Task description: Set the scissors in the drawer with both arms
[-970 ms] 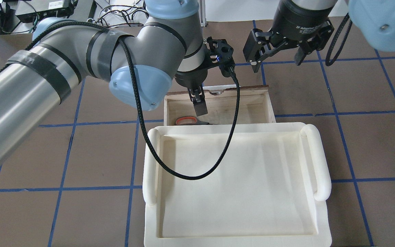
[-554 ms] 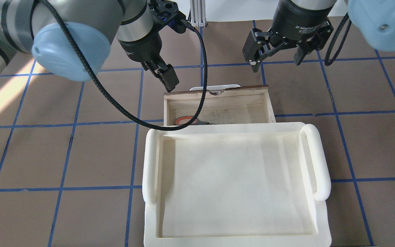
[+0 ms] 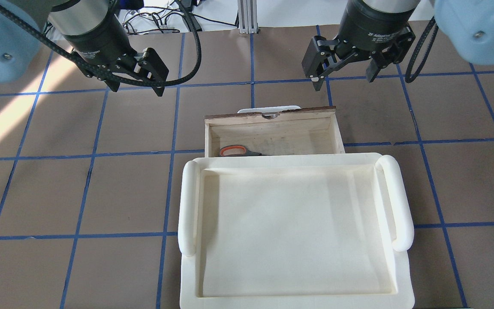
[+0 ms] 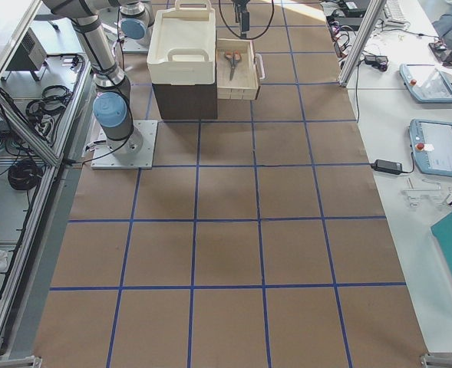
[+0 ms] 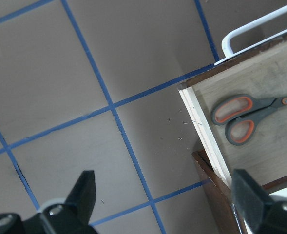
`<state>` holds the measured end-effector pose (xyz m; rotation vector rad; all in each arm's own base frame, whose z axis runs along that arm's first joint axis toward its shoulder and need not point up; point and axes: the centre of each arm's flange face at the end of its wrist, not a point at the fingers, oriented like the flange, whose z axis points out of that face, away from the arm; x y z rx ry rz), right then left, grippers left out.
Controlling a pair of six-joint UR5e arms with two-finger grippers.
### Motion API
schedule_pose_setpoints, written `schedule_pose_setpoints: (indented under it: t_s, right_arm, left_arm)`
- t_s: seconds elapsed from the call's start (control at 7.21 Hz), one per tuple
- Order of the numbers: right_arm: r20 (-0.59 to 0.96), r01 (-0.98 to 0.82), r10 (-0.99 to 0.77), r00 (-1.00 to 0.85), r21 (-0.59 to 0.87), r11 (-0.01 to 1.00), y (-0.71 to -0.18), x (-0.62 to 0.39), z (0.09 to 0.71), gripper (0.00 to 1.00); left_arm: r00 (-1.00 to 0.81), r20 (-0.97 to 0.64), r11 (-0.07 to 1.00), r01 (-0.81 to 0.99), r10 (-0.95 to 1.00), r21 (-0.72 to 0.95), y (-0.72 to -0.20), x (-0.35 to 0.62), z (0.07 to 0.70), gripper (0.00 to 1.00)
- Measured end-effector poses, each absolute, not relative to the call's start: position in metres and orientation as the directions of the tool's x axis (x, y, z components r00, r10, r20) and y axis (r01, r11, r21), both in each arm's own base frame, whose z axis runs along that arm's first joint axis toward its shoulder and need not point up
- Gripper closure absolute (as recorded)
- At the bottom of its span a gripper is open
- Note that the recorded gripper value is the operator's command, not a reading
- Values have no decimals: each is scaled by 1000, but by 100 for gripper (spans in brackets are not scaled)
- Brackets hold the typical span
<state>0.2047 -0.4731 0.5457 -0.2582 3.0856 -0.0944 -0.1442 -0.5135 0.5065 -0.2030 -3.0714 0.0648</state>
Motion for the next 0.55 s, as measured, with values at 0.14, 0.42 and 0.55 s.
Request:
schedule_pose_setpoints:
  t_s: [0.14,0.42,0.55]
  right_arm:
    - [-37,-164,-167,-985,-64,984,-473,205,546,0]
    - [-34,-166,-168,-985,-62,984,-473,204,545,0]
    - [-35,-166,-168,-985,-63,984,-473,204,545,0]
  left_arm:
    - [-997,60,998,41,44,-47,-516,-115,511,0]
    - [-999,42,997,-37,-34,-61,-512,-79,520,0]
    - [-999,10,997,-44,-43,-69,-508,-72,525,0]
